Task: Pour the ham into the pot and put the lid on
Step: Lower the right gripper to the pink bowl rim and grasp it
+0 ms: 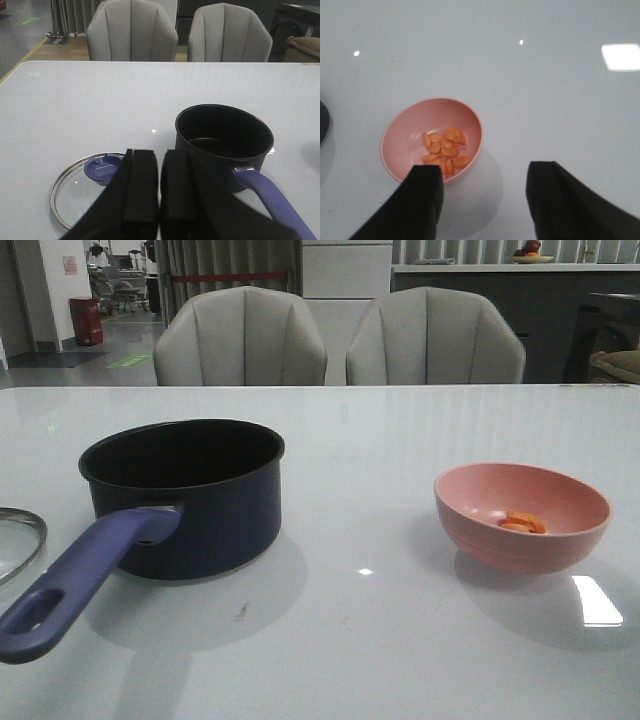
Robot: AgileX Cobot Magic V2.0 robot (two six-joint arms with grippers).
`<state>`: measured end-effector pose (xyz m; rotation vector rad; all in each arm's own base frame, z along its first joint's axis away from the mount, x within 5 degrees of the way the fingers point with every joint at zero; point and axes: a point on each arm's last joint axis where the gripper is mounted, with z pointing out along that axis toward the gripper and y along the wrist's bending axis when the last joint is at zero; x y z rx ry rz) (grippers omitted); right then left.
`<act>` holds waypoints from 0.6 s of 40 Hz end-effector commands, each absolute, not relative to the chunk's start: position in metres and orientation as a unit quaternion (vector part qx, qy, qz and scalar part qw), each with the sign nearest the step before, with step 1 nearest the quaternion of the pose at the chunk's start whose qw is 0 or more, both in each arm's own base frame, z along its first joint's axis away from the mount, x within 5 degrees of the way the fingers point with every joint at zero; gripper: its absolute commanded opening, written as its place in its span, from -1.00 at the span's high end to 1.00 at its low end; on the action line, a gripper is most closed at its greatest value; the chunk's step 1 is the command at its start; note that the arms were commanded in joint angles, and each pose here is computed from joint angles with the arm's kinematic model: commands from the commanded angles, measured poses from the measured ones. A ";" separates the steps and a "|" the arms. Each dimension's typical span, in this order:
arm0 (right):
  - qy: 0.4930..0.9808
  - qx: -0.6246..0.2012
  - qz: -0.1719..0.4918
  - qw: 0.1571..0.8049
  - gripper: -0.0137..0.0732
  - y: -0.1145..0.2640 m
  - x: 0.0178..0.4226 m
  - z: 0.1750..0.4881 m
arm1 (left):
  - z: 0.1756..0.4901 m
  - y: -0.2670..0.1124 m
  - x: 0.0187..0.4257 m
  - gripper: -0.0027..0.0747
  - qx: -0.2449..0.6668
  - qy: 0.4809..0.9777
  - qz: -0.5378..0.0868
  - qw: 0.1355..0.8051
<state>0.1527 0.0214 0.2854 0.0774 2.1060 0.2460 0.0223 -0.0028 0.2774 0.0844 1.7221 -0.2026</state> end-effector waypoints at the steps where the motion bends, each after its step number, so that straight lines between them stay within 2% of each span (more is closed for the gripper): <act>1: 0.863 0.049 0.126 0.486 -0.43 0.027 0.178 0.304 | 0.292 -0.002 0.017 0.64 0.040 0.716 -0.097 0.690; 9: 0.911 0.045 0.116 0.392 -0.43 0.035 0.234 0.292 | 0.292 -0.002 0.017 0.64 0.040 0.716 -0.097 0.690; 24: 0.963 0.042 0.096 0.247 -0.43 0.039 0.322 0.236 | 0.292 -0.002 0.017 0.64 0.040 0.716 -0.097 0.690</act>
